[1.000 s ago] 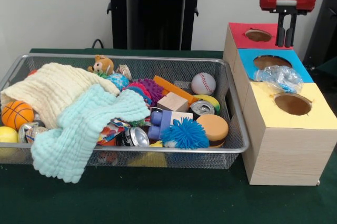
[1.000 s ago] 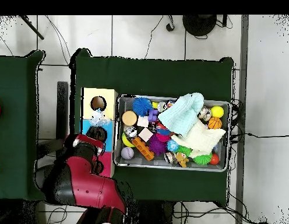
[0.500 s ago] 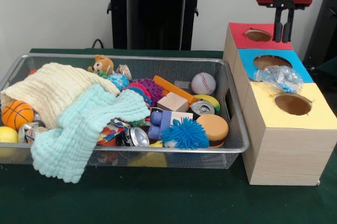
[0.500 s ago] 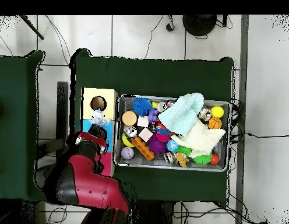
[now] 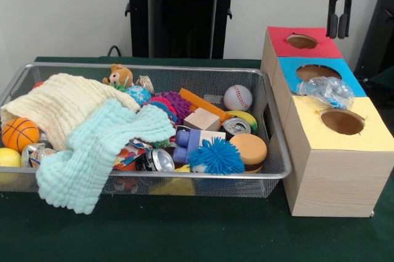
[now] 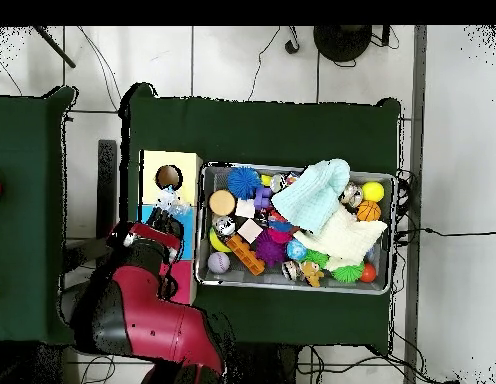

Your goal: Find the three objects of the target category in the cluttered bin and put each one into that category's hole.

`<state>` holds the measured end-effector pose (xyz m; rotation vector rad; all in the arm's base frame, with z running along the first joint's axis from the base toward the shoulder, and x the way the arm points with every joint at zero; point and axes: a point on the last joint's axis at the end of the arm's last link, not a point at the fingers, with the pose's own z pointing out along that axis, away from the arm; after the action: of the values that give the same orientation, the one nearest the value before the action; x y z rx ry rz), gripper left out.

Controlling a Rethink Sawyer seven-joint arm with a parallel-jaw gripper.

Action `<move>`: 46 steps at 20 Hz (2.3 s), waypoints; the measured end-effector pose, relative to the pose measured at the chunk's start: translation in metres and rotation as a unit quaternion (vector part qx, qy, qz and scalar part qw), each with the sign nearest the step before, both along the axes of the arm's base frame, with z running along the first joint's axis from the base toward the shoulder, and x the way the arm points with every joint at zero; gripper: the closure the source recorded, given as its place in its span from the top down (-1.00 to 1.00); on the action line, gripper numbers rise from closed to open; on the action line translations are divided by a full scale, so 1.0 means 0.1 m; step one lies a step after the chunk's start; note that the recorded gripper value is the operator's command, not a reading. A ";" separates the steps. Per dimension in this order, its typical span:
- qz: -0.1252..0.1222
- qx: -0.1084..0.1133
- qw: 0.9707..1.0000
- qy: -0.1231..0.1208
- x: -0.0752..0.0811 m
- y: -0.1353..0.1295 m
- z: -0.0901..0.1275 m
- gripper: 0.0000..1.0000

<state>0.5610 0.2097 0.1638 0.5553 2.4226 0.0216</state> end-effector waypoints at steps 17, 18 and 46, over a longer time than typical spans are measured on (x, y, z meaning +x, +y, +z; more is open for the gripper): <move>0.019 -0.024 0.999 -0.025 0.20 -0.14 -0.16 -1.00; 0.020 -0.026 0.999 -0.029 0.22 -0.14 -0.17 -1.00; 0.031 -0.061 0.993 -0.092 0.43 -0.14 -0.51 -1.00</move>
<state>0.6041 0.1954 0.1130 0.4039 2.2433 -0.0466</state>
